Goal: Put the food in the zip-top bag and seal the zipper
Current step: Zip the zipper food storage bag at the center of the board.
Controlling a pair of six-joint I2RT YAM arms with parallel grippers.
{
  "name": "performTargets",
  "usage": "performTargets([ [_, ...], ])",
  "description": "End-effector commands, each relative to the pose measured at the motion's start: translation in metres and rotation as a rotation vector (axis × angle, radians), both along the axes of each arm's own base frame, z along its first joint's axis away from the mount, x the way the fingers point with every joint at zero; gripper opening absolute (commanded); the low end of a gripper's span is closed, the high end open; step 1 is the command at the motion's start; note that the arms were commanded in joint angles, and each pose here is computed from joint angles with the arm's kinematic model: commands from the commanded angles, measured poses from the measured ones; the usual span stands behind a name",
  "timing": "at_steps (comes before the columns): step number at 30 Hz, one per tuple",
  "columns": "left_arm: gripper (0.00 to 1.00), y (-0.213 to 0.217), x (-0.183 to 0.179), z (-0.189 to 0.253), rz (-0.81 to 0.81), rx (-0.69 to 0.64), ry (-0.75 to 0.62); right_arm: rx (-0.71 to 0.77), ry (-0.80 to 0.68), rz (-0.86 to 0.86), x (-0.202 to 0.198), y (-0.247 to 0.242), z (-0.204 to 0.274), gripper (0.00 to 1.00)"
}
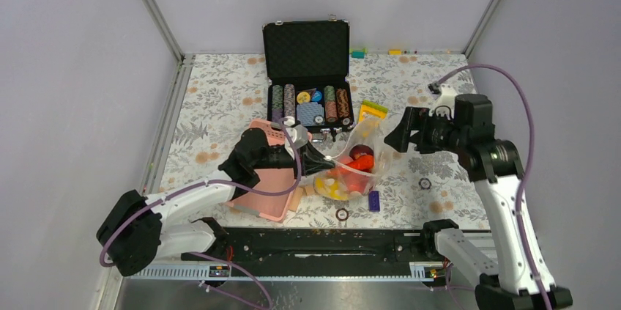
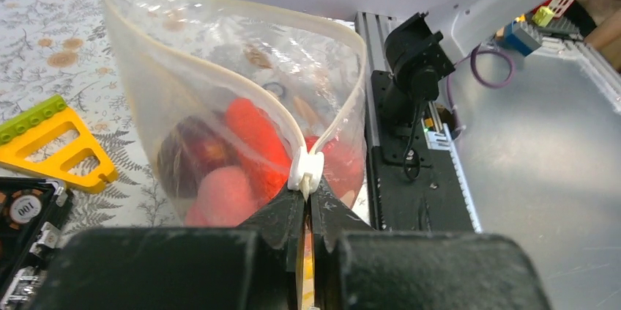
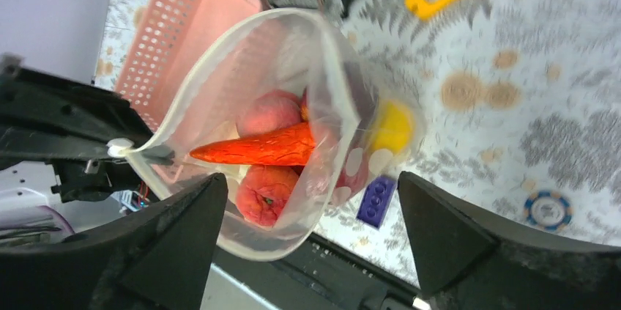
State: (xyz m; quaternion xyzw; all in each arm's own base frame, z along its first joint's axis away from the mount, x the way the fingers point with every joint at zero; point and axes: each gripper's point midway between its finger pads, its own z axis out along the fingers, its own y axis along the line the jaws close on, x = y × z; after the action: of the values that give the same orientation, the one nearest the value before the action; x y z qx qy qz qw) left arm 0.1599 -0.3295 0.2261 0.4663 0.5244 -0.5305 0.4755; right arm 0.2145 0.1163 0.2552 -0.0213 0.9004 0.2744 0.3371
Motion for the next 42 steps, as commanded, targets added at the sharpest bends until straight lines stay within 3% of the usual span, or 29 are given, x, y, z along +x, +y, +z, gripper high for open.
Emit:
performTargets([
  [1,0.00,-0.008,-0.001,0.037,0.058,-0.029,0.080,0.046,-0.325,0.137,-0.003,0.013,0.065,0.99],
  [4,0.00,-0.016,-0.006,0.034,0.069,0.052,0.084,0.107,-0.444,0.317,-0.012,0.038,0.087,1.00],
  [6,0.00,-0.020,-0.011,0.031,0.075,0.091,0.079,0.067,-0.513,0.452,-0.018,0.053,0.090,1.00],
  [12,0.00,-0.021,-0.018,0.025,0.105,0.153,0.110,-0.033,-0.690,0.982,-0.059,0.099,0.076,0.98],
  [16,0.00,-0.021,-0.024,0.020,0.115,0.177,0.099,-0.025,-0.756,1.186,-0.077,0.112,0.065,0.96],
  [23,0.00,-0.021,-0.023,0.026,0.141,0.168,0.087,0.019,-0.705,1.237,-0.081,0.132,0.045,0.88],
  [26,0.00,-0.021,-0.023,0.025,0.144,0.171,0.089,0.019,-0.658,1.239,-0.080,0.139,0.040,0.78],
  [42,0.00,-0.015,-0.028,0.027,0.138,0.165,0.057,-0.116,-0.472,1.250,-0.062,0.157,-0.007,0.55],
])
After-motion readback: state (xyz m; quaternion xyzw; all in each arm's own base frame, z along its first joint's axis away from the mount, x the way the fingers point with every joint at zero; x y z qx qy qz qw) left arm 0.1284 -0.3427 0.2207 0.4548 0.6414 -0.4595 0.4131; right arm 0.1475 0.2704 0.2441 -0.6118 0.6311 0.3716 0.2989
